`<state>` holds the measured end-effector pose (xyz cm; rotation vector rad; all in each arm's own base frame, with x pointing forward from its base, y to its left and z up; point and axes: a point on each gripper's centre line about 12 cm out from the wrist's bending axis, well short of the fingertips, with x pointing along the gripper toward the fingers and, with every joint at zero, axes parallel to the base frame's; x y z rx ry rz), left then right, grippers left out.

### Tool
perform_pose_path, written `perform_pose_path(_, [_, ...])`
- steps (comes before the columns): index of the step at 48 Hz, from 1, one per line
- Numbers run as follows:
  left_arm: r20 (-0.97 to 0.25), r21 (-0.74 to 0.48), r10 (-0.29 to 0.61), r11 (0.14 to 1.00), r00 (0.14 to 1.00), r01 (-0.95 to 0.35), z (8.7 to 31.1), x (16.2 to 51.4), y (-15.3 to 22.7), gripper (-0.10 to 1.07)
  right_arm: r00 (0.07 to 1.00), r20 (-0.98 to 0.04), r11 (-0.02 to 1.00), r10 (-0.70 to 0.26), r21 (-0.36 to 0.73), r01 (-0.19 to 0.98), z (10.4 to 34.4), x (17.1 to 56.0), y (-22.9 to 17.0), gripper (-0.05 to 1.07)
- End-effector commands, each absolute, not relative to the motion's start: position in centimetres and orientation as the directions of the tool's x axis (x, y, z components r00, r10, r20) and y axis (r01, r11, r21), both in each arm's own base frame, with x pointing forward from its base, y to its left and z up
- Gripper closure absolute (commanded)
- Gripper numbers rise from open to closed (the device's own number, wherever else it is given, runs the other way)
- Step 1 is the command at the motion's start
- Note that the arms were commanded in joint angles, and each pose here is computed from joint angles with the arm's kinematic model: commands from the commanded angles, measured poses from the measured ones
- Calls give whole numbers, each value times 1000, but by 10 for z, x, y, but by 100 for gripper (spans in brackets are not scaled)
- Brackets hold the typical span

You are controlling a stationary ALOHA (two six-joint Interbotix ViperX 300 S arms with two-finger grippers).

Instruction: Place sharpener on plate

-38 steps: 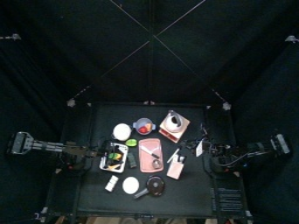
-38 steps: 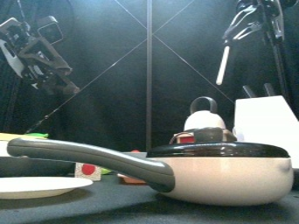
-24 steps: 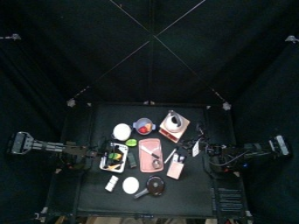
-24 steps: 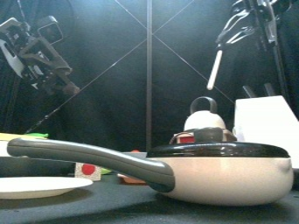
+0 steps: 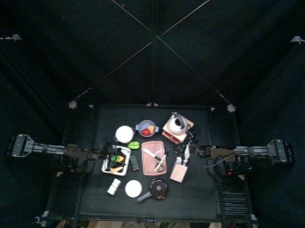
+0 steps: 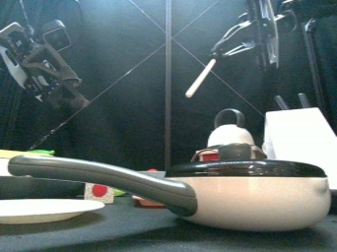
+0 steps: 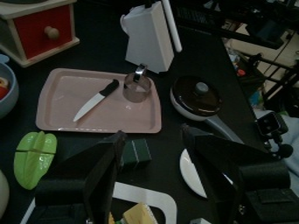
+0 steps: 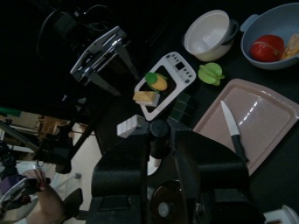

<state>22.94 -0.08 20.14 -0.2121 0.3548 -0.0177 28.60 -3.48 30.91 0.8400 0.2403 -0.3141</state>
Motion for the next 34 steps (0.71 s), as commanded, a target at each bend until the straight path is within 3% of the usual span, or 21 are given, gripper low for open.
perform_pose_path(1, [-326, -211, -52, 977, 944, -19, 207, 232, 0, 7, 927, -325, 625, -190, 688, 369, 309, 293, -42, 56])
perform_pose_path(34, [-334, -211, -42, 977, 941, -31, 204, 230, 2, 7, 884, -444, 646, -145, 634, 425, 241, 364, -66, 51])
